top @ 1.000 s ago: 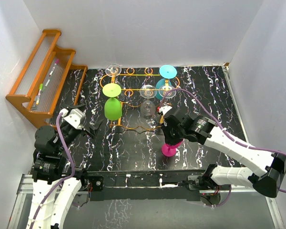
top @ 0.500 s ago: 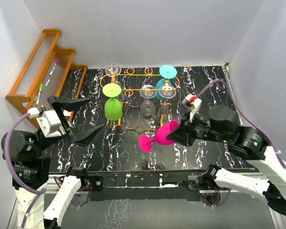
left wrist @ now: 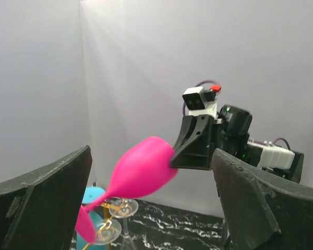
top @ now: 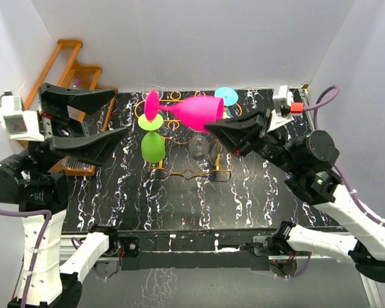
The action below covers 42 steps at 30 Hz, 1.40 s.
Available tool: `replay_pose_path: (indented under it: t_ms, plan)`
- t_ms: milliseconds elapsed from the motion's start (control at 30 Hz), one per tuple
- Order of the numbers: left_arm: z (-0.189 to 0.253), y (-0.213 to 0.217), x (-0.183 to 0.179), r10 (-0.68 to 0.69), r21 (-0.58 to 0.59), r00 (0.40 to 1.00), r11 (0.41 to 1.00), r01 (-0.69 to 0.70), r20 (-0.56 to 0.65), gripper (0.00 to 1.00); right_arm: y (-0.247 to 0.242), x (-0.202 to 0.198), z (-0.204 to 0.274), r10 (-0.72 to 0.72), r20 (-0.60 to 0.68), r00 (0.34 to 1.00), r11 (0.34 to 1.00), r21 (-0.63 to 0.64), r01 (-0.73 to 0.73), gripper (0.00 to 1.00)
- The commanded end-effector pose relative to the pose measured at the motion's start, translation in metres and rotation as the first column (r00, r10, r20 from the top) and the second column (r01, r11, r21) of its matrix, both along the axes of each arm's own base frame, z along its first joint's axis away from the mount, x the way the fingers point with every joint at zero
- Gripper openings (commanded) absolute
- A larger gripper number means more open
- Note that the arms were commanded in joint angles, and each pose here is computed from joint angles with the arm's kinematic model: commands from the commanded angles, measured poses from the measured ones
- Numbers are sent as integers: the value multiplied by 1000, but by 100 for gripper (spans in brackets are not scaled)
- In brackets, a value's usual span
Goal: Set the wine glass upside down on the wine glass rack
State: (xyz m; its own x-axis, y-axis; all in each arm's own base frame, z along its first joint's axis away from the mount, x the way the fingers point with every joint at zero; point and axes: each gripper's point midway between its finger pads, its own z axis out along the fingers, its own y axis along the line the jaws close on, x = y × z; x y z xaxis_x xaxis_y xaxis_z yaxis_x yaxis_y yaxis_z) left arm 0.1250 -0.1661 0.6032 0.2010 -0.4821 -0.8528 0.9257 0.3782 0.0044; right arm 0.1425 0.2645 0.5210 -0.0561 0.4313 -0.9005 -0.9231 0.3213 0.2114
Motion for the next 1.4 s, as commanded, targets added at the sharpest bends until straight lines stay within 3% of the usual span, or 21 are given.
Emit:
replay_pose_path:
  t_ms: [0, 133, 267, 333, 467, 833, 1033, 1367]
  plan:
    - [43, 15, -35, -14, -157, 992, 987, 34, 127, 97, -52, 7, 105, -253, 199, 947, 882, 451, 140, 8]
    - [44, 30, -6, 27, -271, 998, 962, -12, 53, 97, -75, 19, 119, -352, 160, 922, 736, 656, 167, 8]
    - [33, 34, 48, 25, -299, 995, 953, -54, -100, 94, -104, 14, 115, -373, 135, 918, 540, 836, 96, 8]
    - [26, 29, 79, -26, -288, 982, 957, -29, -185, 90, -106, 13, 113, -353, 137, 926, 487, 871, 56, 8]
    - [26, 19, 128, -75, -237, 971, 971, 20, -225, 86, -107, 16, 108, -336, 138, 932, 416, 909, 16, 8]
    - [20, -55, 159, -214, -128, 945, 974, 187, -247, 85, -106, 24, 102, -399, 137, 907, 378, 926, 27, 8]
    - [30, -76, 154, -274, -105, 941, 961, 257, -201, 78, -106, 34, 97, -450, 100, 888, 377, 922, 87, 8]
    - [24, -104, 174, -329, -120, 921, 943, 310, -208, 74, -91, 38, 98, -475, 135, 870, 432, 897, 97, 8]
